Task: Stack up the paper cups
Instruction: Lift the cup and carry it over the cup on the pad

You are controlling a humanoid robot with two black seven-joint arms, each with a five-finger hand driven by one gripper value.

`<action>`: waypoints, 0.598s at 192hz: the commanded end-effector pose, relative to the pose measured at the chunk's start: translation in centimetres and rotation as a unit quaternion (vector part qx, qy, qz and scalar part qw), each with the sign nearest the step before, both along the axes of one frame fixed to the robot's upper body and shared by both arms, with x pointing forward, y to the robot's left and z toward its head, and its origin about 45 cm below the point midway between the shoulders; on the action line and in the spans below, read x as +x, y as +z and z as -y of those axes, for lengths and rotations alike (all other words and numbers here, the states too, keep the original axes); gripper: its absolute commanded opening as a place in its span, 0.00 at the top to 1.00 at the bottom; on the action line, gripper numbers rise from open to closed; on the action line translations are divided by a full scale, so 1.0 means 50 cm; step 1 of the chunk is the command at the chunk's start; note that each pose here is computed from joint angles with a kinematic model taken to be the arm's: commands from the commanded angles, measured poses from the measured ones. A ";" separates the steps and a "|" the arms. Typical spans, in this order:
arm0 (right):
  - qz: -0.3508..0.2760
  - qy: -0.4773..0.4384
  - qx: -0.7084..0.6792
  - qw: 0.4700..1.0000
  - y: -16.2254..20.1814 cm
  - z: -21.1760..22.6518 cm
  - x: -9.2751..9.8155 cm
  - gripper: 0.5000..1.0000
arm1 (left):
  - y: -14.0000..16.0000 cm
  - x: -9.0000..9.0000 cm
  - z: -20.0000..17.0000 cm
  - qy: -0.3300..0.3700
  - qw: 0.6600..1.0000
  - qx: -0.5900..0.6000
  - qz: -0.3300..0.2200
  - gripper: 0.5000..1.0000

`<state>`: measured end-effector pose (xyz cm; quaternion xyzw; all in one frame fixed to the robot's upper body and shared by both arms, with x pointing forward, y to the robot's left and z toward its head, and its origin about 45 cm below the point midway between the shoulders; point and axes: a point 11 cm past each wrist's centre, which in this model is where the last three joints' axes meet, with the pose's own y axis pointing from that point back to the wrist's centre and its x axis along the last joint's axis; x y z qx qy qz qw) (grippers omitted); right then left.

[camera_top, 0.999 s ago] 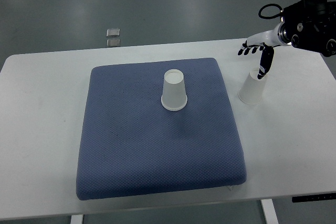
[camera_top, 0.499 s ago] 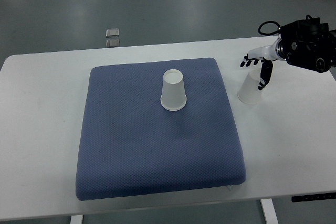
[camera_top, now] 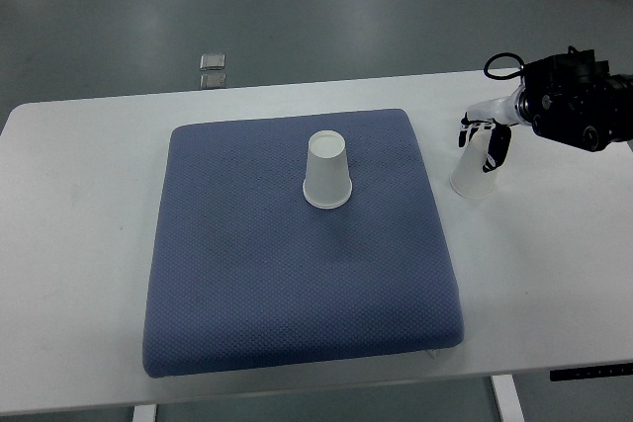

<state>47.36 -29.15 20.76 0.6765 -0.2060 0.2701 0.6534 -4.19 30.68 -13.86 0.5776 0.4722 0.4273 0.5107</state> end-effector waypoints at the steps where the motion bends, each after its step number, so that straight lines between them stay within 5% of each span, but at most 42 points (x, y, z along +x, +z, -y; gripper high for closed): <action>1: 0.000 0.001 -0.005 1.000 -0.002 0.003 0.000 0.64 | 0.000 0.000 0.000 0.000 1.000 0.000 0.000 0.00; 45: 0.014 0.010 -0.011 1.000 0.057 -0.002 0.019 0.69 | 0.000 0.000 -0.001 0.000 1.000 0.001 0.000 0.00; 115: 0.060 0.068 -0.009 0.996 0.466 -0.059 -0.004 0.64 | 0.000 0.000 0.000 0.000 1.000 0.000 0.000 0.00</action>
